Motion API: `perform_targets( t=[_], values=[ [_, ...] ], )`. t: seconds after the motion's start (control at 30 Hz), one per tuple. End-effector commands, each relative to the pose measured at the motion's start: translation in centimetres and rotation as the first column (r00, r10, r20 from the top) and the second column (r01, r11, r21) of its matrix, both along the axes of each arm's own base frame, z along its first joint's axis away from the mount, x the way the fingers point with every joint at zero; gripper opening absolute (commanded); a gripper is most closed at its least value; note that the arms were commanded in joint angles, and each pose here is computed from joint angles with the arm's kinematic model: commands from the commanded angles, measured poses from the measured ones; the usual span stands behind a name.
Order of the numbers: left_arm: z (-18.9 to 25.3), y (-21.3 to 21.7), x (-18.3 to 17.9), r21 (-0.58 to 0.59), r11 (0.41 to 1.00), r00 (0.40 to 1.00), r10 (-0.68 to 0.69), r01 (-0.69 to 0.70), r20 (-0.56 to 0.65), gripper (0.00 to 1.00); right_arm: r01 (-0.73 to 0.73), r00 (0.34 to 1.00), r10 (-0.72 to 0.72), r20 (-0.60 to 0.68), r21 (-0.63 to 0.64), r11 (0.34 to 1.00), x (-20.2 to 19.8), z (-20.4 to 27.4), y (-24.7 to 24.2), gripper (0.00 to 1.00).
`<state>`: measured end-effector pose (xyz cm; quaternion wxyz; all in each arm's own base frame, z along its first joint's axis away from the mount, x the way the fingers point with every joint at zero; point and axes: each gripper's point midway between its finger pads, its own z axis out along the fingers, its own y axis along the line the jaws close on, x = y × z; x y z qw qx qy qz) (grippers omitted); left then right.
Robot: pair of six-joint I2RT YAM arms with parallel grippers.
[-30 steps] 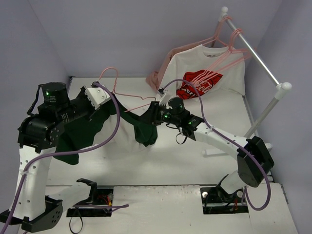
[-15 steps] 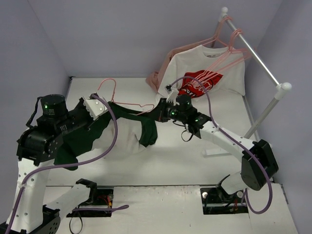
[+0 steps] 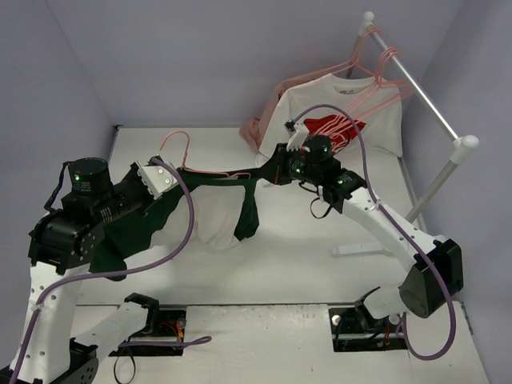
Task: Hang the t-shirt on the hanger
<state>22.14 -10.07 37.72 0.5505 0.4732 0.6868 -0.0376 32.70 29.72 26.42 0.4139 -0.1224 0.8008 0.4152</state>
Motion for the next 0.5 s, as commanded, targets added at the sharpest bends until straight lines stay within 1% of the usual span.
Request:
perform_targets(
  t=[0.0,0.1,0.2,0.23,0.27,0.3,0.33,0.43,0.47],
  values=[
    [4.2,-0.8,1.8,-0.040,0.999,0.993,-0.010,0.015,0.120,0.00,0.016,0.985,-0.013,0.170,-0.014,1.000,1.0,6.0,-0.5,0.00],
    [6.7,-2.2,2.8,-0.125,0.991,0.989,-0.017,0.035,0.144,0.00,0.004,0.970,-0.003,0.241,-0.004,1.000,1.0,9.1,0.2,0.00],
    [10.5,-3.9,3.7,-0.206,0.976,0.971,-0.018,0.068,0.237,0.00,-0.015,0.949,0.009,0.315,0.018,1.000,1.0,12.8,1.1,0.00],
    [11.1,-4.3,3.9,-0.211,0.975,0.966,-0.019,0.075,0.259,0.00,-0.022,0.950,0.020,0.310,0.006,1.000,1.0,12.4,1.4,0.00],
    [11.4,-4.4,3.9,-0.215,0.973,0.964,-0.019,0.079,0.267,0.00,-0.030,0.945,0.025,0.326,0.009,1.000,1.0,13.2,1.7,0.00],
    [13.0,-6.0,4.2,-0.236,0.964,0.948,-0.041,0.120,0.316,0.00,-0.041,0.930,0.033,0.366,0.015,0.999,1.0,15.0,2.2,0.00],
    [13.9,-6.5,4.0,-0.244,0.959,0.940,-0.054,0.143,0.337,0.00,-0.048,0.916,0.033,0.400,0.026,0.999,1.0,16.6,2.5,0.00],
    [15.5,-8.2,3.7,-0.263,0.944,0.928,-0.095,0.199,0.361,0.00,-0.055,0.897,0.044,0.439,0.011,0.998,0.6,18.2,3.0,0.00],
    [16.0,-9.0,3.5,-0.268,0.935,0.922,-0.124,0.232,0.367,0.00,-0.058,0.875,0.048,0.482,0.007,0.998,0.4,19.5,3.0,0.00]
  ],
)
